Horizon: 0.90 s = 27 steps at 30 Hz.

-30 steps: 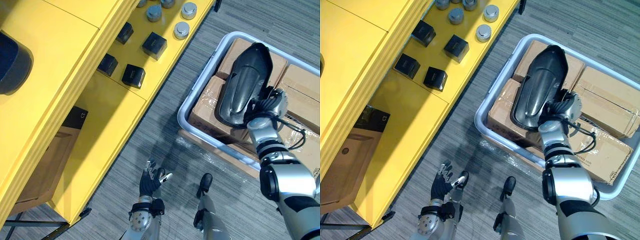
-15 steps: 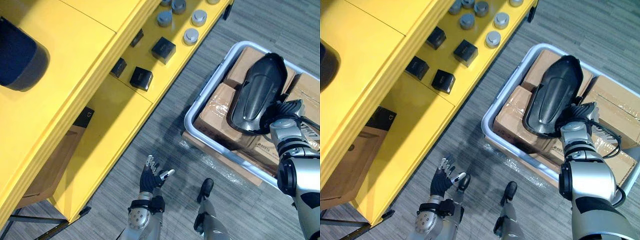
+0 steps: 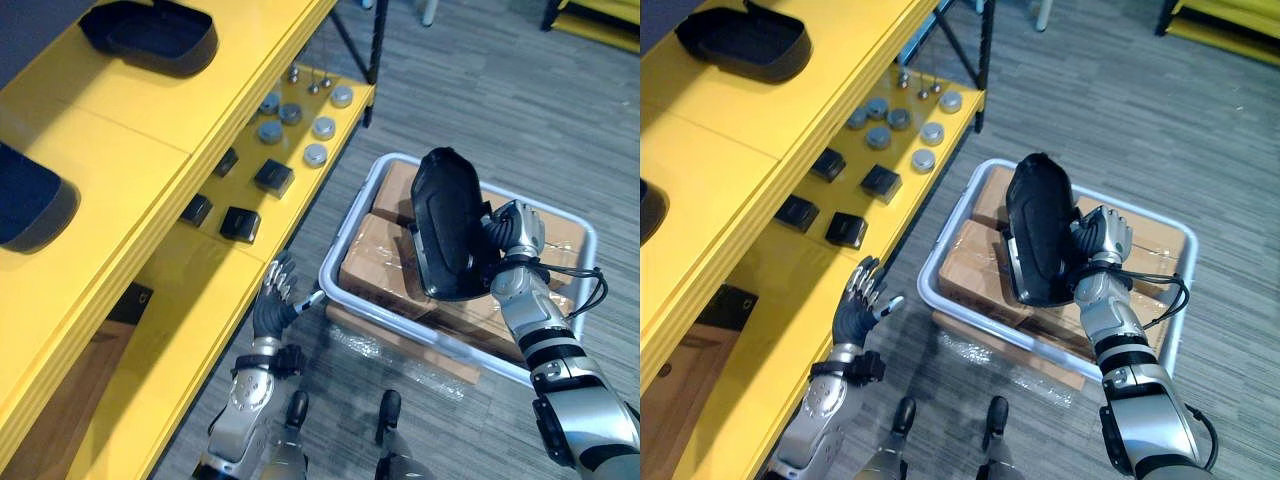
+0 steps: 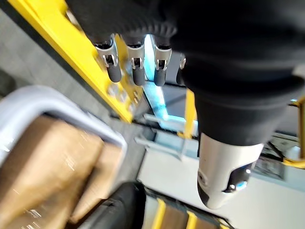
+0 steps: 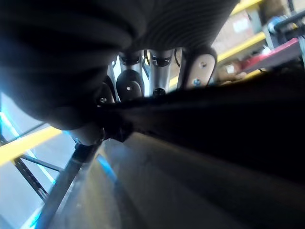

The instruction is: Walk over and take plastic housings, then place them on the shelf

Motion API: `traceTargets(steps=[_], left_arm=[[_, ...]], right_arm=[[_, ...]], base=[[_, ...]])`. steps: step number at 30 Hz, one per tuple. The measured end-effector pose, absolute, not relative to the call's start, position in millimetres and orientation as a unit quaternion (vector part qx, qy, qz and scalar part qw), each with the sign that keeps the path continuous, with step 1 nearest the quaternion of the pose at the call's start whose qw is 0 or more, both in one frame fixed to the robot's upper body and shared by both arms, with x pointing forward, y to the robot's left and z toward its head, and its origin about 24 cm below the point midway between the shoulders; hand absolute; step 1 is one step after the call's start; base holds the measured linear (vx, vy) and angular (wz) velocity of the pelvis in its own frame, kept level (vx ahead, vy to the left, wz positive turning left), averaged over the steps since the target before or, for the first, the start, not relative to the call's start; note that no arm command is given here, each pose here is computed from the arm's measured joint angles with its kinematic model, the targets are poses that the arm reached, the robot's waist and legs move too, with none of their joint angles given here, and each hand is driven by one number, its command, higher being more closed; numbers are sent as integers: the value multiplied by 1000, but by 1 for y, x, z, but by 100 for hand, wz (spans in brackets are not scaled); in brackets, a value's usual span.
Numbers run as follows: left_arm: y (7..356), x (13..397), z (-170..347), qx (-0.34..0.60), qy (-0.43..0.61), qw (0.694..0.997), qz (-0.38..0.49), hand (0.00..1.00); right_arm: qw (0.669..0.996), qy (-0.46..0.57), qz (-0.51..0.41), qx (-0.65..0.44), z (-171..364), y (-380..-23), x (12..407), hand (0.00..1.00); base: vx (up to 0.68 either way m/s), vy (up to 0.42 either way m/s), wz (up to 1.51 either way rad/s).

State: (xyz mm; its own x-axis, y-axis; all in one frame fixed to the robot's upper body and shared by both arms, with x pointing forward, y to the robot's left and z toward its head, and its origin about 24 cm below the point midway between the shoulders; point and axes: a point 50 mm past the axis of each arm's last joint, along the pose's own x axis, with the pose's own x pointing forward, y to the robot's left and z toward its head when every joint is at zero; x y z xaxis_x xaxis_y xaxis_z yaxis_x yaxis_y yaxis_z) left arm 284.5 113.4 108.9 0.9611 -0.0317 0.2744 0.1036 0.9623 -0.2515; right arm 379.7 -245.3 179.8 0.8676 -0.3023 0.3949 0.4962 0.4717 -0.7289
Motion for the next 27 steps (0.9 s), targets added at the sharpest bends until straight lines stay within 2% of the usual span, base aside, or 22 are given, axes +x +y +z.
traceTargets(steps=[6,12,21,24,27], left_arm=[[105,295,102,-166,-100,980,-52,0],[95,310,71,-183,10,980,-73,0],[72,323,69,-165,54,978,-113,0],[66,323,69,-178,63,974,-122,0],[56,320,73,-229,76,961,-132,0]], right_arm=[[850,-133,-206,-466,176,-231,372,100],[835,-233,-154,-473,193,-185,360,100],[851,-310,-104,-412,194,-137,332,100],[854,-320,-88,-399,190,-125,325,100],[863,-324,-53,-385,176,-107,315,100]], base=[[-6,-22,-13],[7,-13,-6],[25,13,-5],[-43,6,0],[-23,0,1]])
